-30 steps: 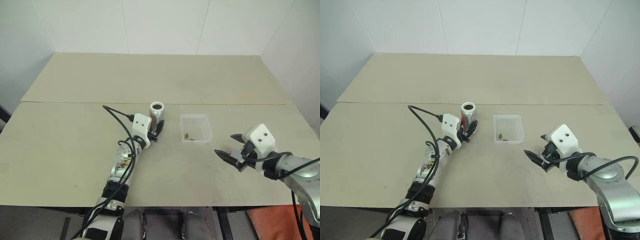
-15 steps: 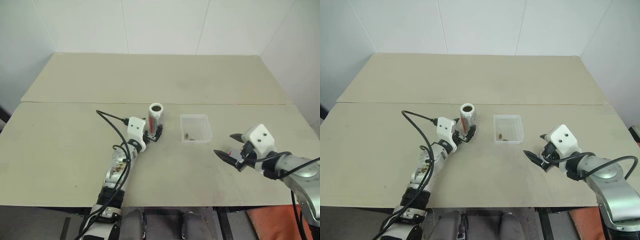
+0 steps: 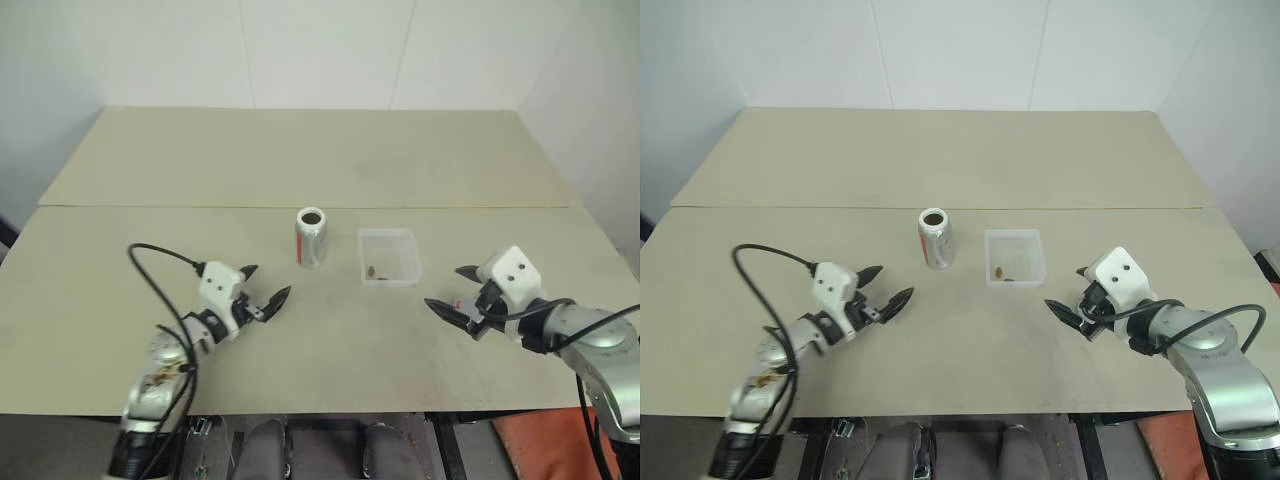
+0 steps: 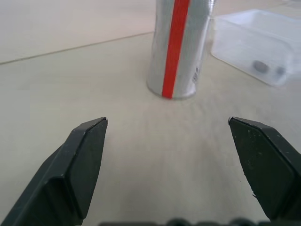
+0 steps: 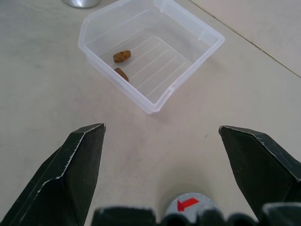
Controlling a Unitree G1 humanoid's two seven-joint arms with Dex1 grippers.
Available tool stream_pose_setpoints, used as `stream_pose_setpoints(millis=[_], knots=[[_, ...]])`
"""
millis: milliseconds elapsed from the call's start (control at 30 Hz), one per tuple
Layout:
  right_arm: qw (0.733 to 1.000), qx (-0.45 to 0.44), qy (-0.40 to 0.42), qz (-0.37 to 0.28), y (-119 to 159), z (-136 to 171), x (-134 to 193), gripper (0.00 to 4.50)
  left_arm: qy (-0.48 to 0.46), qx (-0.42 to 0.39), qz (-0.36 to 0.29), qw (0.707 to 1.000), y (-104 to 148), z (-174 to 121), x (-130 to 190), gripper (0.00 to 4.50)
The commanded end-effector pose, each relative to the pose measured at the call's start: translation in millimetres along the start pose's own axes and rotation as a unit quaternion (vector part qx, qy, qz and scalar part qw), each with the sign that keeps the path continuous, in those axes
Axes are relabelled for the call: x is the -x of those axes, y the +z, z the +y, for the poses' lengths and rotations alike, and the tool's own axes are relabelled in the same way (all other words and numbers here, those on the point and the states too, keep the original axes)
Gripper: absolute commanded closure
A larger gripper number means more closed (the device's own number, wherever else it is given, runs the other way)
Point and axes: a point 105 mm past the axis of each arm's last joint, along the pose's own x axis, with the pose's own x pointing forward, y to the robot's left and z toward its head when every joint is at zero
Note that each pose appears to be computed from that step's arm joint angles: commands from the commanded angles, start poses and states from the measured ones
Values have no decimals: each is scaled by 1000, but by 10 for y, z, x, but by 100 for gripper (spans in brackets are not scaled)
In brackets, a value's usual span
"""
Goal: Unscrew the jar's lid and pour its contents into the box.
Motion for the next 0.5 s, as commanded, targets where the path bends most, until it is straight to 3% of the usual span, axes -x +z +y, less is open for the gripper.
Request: stream_pose_setpoints(millis=[33,167,267,400,500], knots=[[999,46,-1,-21,131,-93,151,0,-73,-28,-11,997,197,-45,291,5],[994,86,54,-44,171,-101,466,0,-172,-26,11,985,428,-58,760,5],[985,134,75,-80,276,-170,710,0,-195,-36,29,980,620,4,1041,5],[981,158,85,-78,301,-263,838,0,-195,-28,32,980,778,23,1184,5],[989,109,90,-46,255,-378,833,0,-189,-14,14,982,842,2,1187,5]])
